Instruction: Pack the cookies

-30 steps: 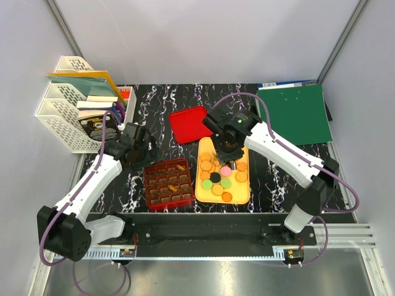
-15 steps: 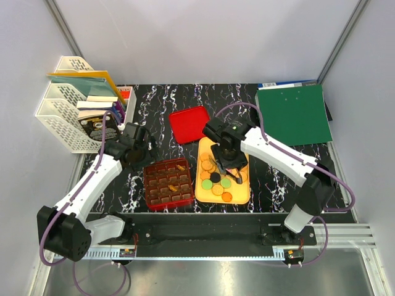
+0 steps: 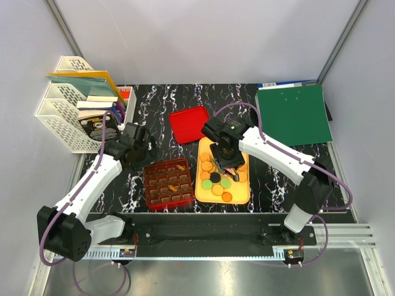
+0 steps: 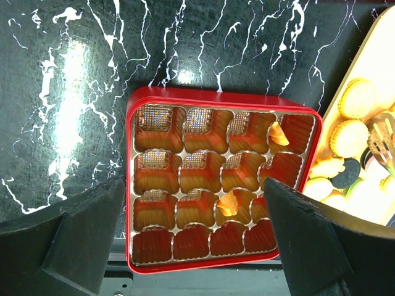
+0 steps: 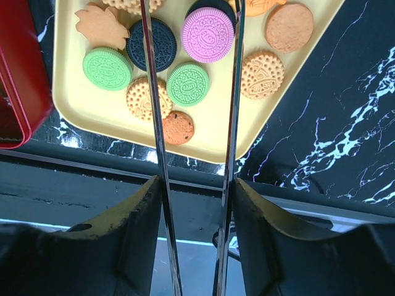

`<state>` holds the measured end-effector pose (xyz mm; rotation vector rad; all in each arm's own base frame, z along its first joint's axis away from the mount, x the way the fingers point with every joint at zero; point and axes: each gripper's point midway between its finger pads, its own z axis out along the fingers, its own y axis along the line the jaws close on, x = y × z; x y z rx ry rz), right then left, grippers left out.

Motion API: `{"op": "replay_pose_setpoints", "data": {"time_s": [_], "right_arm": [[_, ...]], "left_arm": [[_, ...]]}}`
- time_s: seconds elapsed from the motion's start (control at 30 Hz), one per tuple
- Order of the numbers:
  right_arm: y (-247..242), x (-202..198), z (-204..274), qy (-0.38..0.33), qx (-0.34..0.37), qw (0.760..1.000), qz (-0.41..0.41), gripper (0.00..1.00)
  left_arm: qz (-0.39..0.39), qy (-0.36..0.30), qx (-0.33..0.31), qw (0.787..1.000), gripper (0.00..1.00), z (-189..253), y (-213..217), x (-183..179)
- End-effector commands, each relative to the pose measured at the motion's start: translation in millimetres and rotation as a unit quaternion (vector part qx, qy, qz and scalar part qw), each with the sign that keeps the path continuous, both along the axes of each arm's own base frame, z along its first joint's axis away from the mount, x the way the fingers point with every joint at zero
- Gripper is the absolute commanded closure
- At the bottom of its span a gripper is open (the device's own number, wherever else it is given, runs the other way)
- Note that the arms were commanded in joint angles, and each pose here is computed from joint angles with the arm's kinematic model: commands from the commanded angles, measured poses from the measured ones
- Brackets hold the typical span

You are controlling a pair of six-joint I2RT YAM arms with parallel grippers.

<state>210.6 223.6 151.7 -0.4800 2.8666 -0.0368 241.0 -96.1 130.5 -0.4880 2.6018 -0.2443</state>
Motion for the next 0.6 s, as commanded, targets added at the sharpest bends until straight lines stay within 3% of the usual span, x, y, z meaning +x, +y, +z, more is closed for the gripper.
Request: {"op": "replay_pose_setpoints", "data": {"time_s": [0.0, 0.33, 0.57], "right_arm": [[2.2, 1.3, -9.9, 0.009, 0.004, 1.000, 0.005, 0.48], [3.7, -1.8, -22.3, 0.035, 0.010, 0.999, 0.006, 0.49], [8.5, -2.5, -13.9, 0.035, 0.030, 0.999, 0.005, 0.58]], "left_arm": [[-0.002, -0.019, -0.010, 1.000, 0.01, 4.8, -2.0, 6.2], [-0.002, -0.019, -0.008, 1.000, 0.01, 3.6, -1.2, 6.5], [-0.001, -0.018, -0.008, 1.000, 0.01, 3.7, -1.5, 7.6]]}}
